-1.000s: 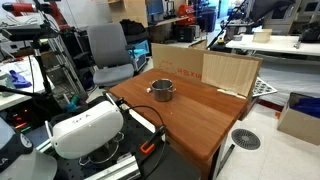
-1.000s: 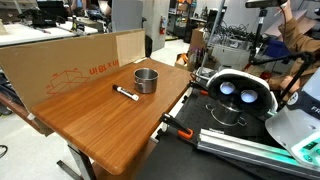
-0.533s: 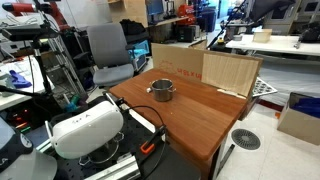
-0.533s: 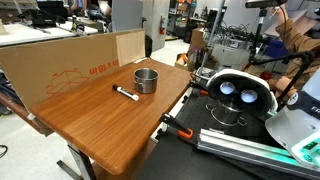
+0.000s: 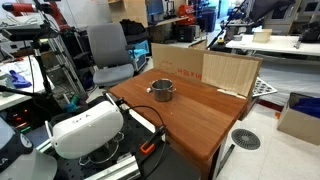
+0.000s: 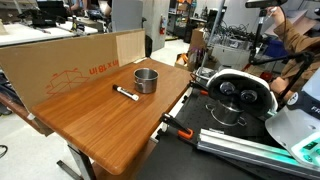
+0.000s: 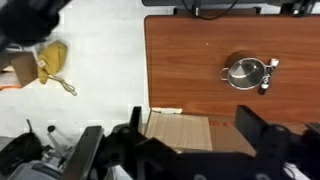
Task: Pick the marker and put it in the pot
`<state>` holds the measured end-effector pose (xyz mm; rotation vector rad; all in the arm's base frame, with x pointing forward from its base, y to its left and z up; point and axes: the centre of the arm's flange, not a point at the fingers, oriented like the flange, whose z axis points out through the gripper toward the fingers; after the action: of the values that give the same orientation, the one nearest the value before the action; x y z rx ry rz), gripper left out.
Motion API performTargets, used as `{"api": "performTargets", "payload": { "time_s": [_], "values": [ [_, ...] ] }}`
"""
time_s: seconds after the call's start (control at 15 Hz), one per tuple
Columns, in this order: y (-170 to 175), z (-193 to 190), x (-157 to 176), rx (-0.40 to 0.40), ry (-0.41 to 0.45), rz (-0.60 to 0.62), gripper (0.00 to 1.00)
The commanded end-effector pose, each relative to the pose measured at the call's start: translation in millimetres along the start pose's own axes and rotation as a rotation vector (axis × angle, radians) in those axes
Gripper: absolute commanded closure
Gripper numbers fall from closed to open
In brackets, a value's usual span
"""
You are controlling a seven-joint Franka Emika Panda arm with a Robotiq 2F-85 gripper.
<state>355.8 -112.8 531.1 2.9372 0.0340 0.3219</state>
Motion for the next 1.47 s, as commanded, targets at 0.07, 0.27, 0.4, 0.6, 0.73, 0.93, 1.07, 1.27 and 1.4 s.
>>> {"api": "performTargets", "payload": {
  "time_s": [0.07,0.27,0.4,0.6,0.73,0.93,1.07,1.27,1.4],
  "values": [
    [0,0,0,0.000,0.000,0.000,0.00],
    [-6,3,5,-0.008,0.005,0.022,0.00],
    [-12,6,10,-0.003,-0.001,0.031,0.00],
    [-25,9,18,0.001,-0.002,0.013,0.00],
    [-37,13,28,0.004,0.003,-0.023,0.00],
    [-59,23,48,0.003,0.017,-0.076,0.00],
    [-77,31,61,0.002,0.035,-0.106,0.00],
    [-106,45,81,0.007,0.036,-0.126,0.00],
    [-125,55,95,0.007,0.027,-0.150,0.00]
  ]
}}
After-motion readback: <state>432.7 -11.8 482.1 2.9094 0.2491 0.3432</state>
